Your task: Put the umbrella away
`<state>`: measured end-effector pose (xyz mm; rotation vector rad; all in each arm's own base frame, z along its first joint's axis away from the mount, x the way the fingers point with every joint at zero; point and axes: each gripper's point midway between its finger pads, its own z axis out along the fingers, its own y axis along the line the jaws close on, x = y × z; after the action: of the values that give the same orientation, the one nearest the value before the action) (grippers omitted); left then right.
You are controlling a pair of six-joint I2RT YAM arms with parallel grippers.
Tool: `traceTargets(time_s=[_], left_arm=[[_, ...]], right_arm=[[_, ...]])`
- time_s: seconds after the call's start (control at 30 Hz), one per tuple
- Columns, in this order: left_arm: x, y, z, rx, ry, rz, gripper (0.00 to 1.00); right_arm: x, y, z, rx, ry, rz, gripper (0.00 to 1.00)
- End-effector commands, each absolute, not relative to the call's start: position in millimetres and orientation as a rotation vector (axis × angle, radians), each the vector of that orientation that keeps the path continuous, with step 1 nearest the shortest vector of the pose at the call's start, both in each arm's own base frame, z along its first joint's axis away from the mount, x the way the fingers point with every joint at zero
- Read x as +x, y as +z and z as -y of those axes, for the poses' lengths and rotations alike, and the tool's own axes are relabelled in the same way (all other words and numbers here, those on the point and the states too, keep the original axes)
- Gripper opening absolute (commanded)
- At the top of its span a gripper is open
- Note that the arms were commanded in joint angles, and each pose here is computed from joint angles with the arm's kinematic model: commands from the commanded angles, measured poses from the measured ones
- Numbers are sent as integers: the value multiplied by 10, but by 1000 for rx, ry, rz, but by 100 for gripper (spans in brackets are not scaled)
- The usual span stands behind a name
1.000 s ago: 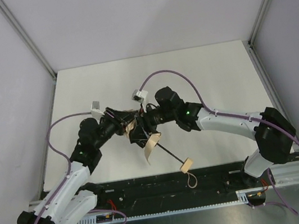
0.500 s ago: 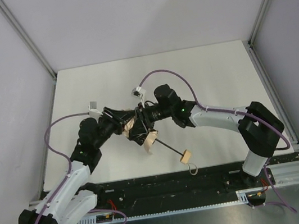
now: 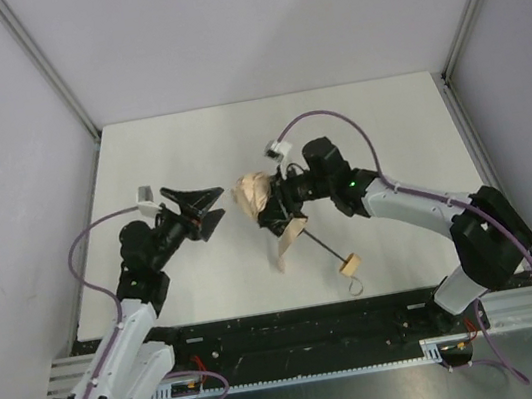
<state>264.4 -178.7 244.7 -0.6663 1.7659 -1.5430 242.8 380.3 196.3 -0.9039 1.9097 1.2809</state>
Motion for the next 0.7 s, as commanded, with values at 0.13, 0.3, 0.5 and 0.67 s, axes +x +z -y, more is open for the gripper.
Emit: traceTargets(time_s=[0.13, 0.3, 0.5, 0.67], left_arm=[[2615, 2099, 1585, -562, -1357, -1899, 94], [2600, 2193, 1819, -278, -1407, -1983, 98], [2546, 2577, 2178, -72, -1490, -1894, 99], [2683, 2758, 2269, -151, -1534, -1853, 99]], right_arm=[[3568, 1931, -2732, -737, 419, -1889, 0], [3578, 1926, -2872, -815, 610, -1897, 0], [3123, 2131, -3401, -889, 1155, -1821, 0], [2803, 2254, -3676, -940, 1321, -1776, 0]])
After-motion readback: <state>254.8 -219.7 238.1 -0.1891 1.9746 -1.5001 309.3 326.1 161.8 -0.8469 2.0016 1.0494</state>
